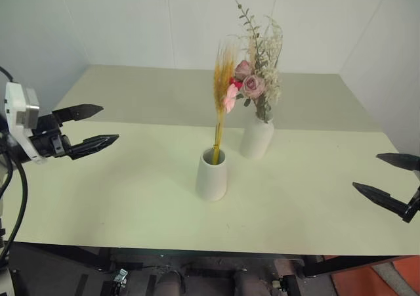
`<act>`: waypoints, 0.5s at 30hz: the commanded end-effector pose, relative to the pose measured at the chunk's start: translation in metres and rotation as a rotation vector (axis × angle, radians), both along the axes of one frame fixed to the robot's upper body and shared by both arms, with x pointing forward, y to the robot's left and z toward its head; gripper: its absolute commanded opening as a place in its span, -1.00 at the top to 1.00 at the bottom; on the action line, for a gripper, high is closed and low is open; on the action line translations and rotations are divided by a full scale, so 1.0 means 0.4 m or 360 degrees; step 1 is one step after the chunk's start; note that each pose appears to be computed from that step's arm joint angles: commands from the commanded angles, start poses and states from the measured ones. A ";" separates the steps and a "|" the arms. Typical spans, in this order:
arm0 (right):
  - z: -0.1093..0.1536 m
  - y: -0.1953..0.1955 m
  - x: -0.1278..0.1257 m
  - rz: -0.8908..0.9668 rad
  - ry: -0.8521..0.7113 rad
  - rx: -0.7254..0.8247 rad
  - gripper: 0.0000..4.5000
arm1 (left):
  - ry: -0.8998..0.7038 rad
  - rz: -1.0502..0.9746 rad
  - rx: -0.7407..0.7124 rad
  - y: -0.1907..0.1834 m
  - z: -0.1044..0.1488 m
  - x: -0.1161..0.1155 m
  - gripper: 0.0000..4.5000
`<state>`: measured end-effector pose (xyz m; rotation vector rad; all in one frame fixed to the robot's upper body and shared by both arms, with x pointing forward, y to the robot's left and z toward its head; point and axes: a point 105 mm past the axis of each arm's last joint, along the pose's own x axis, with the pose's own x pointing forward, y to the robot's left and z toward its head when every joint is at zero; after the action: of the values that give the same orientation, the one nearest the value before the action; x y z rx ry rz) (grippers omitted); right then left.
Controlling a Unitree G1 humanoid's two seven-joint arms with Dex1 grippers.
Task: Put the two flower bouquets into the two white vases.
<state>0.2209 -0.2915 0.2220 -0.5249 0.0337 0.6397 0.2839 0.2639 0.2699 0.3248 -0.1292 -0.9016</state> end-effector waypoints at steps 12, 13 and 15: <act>-0.012 0.001 0.006 0.0021 0.0004 -0.0020 -1.00 | -0.0056 0.0056 0.0019 0.017 0.049 -0.030 -0.99; -0.017 0.004 0.006 0.0021 0.0015 -0.0020 -1.00 | -0.0040 0.0060 0.0026 0.019 0.046 -0.029 -0.99; -0.024 0.000 0.001 0.0008 0.0036 -0.0015 -1.00 | -0.0015 0.0040 0.0026 0.011 0.045 -0.035 -0.99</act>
<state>0.2234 -0.2923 0.2033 -0.5017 0.0850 0.6608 0.2756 0.2739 0.2790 0.3166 -0.1126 -0.8576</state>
